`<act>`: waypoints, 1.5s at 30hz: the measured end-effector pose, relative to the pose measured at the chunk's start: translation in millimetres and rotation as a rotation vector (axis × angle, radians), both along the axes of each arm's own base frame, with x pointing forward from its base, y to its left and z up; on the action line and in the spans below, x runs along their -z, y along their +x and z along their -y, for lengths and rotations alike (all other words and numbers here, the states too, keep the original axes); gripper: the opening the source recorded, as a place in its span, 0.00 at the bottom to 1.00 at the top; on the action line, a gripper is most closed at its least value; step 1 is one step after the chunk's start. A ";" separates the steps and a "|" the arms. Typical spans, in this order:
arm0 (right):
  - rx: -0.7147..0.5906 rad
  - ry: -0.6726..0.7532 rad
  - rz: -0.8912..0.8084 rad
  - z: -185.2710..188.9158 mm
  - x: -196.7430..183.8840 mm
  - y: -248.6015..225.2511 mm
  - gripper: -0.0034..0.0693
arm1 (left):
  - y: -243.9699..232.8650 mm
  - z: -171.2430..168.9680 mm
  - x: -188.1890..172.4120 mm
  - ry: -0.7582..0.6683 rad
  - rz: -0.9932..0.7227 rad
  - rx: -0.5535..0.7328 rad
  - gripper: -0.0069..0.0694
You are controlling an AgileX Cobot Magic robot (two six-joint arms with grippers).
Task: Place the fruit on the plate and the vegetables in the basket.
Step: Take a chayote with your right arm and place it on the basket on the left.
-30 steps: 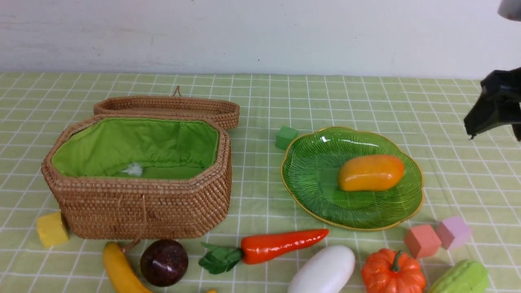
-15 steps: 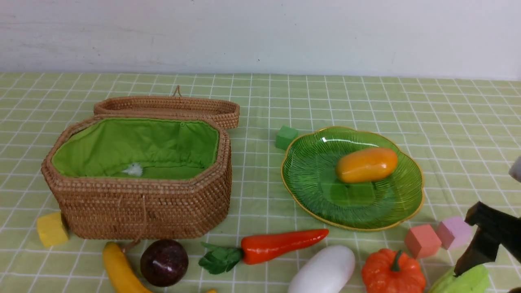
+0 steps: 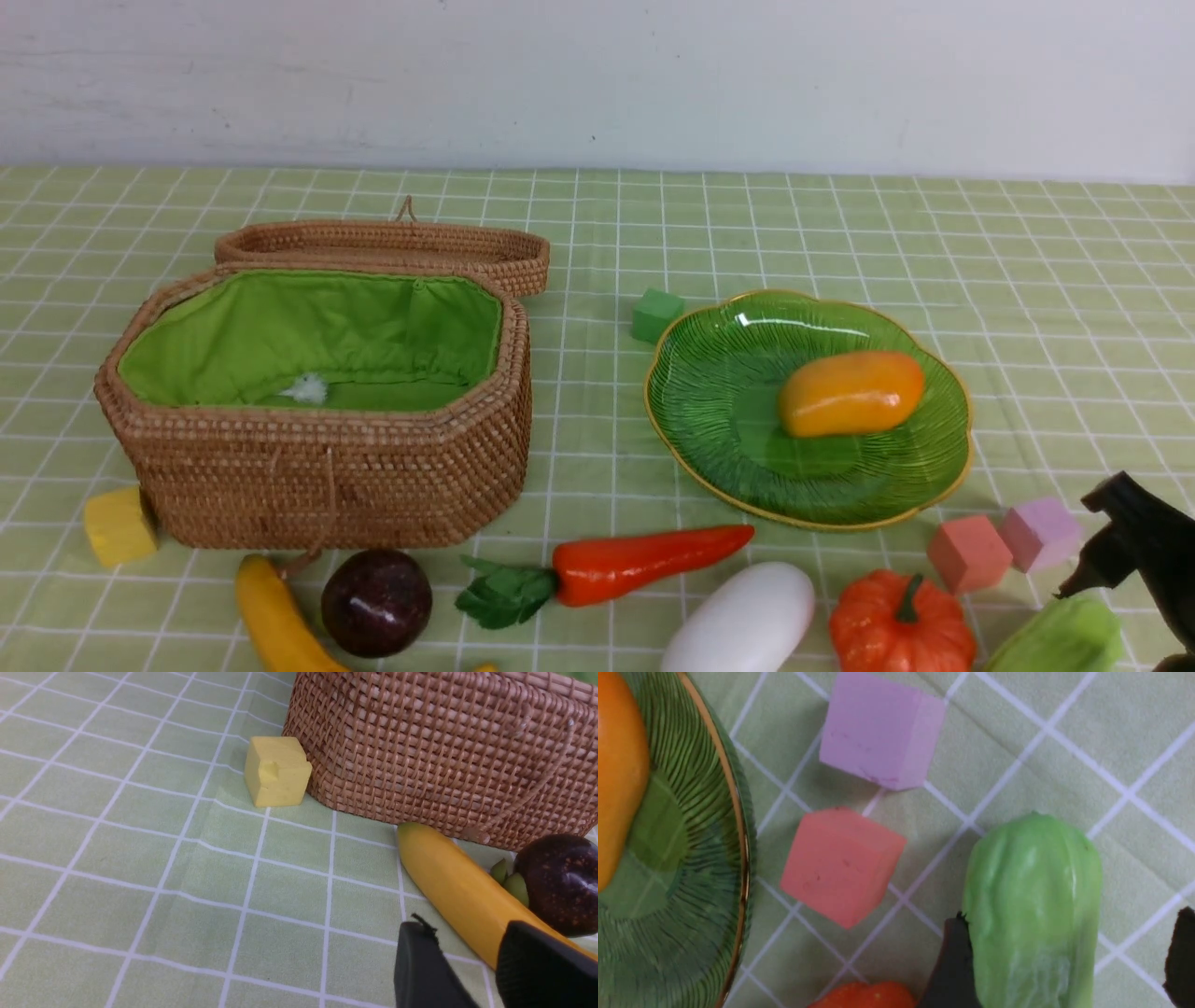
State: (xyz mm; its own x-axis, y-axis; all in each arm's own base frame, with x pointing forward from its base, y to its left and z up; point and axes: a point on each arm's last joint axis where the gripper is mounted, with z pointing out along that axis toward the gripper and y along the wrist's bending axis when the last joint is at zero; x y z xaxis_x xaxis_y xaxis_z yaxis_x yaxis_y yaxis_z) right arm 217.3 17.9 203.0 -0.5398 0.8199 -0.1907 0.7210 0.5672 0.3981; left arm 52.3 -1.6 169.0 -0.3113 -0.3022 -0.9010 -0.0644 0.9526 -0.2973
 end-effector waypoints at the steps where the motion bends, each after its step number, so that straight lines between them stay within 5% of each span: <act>1: -0.002 -0.005 -0.009 0.2 3.1 1.6 0.81 | 0.0 0.0 0.0 0.000 0.000 0.000 0.40; 12: 0.003 0.009 -0.066 -1.5 18.9 8.3 0.79 | 0.0 0.0 0.0 0.000 0.000 0.000 0.40; 24: -0.033 0.000 -0.031 -2.1 17.7 11.0 0.61 | 0.0 0.0 0.0 0.000 0.000 0.000 0.40; 37: -0.086 0.009 -0.035 -4.8 17.8 10.0 0.87 | 0.0 0.0 0.0 0.000 0.000 0.000 0.40; 45: -0.081 0.006 -0.011 -4.6 18.8 13.5 0.86 | 0.0 0.0 0.0 0.000 0.000 0.000 0.40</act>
